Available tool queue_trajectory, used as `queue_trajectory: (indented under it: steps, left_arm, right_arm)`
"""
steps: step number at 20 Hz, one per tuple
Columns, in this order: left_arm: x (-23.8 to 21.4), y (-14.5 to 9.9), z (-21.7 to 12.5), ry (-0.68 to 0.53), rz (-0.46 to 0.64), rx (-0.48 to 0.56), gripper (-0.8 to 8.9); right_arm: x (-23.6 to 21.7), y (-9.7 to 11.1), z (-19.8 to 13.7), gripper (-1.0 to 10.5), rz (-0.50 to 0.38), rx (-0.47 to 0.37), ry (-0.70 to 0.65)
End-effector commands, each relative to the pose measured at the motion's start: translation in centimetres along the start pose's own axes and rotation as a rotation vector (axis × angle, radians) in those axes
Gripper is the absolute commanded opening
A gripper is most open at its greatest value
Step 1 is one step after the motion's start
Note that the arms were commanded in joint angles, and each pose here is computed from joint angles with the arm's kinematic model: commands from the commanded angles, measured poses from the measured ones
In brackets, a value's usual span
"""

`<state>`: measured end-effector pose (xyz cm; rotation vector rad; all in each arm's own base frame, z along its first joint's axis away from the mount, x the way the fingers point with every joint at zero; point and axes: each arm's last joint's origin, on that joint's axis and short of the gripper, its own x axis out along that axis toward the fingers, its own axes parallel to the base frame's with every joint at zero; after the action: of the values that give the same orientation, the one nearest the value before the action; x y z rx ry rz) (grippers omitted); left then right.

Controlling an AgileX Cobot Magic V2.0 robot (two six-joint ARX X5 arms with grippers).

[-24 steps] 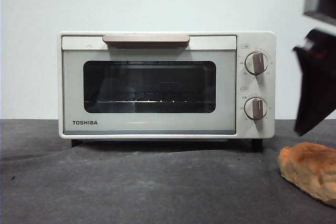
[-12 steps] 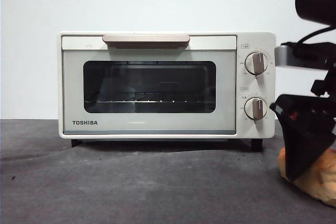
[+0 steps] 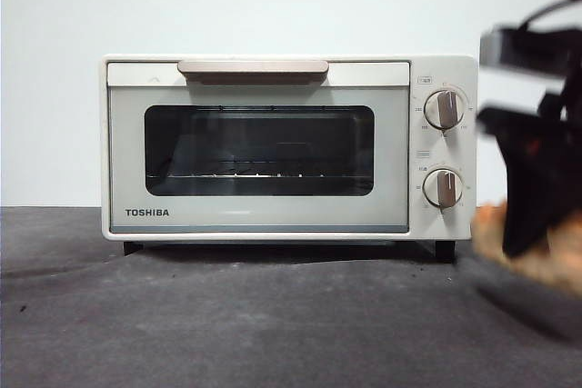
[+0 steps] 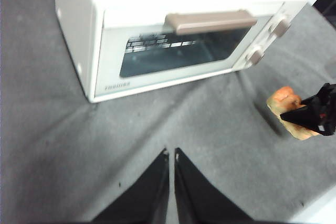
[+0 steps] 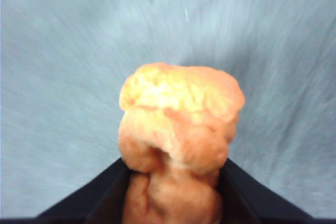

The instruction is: The left arm flap open the oven, the right arm pick bread and place it into oven, the left arm flap close the oven

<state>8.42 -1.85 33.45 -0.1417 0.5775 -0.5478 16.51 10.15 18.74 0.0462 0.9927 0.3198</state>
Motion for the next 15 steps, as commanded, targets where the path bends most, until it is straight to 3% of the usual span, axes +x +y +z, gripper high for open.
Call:
queue_trajectory:
  steps: [1,9,15]
  left_arm:
    - [0.5,0.0,1.3,-0.03,-0.025,-0.013,0.18]
    - [7.4,0.2,5.4,-0.067,-0.171,0.016,0.18]
    - [13.5,-0.7,7.8,-0.069,-0.186,0.07,0.18]
  right_arm:
    - [-2.1,0.4,0.9,1.9,0.025,-0.002,-0.055]
    - [-9.2,0.8,2.4,1.9,0.083,-0.008,-0.218]
    - [-12.3,0.8,2.8,1.9,0.108,-0.018,-0.294]
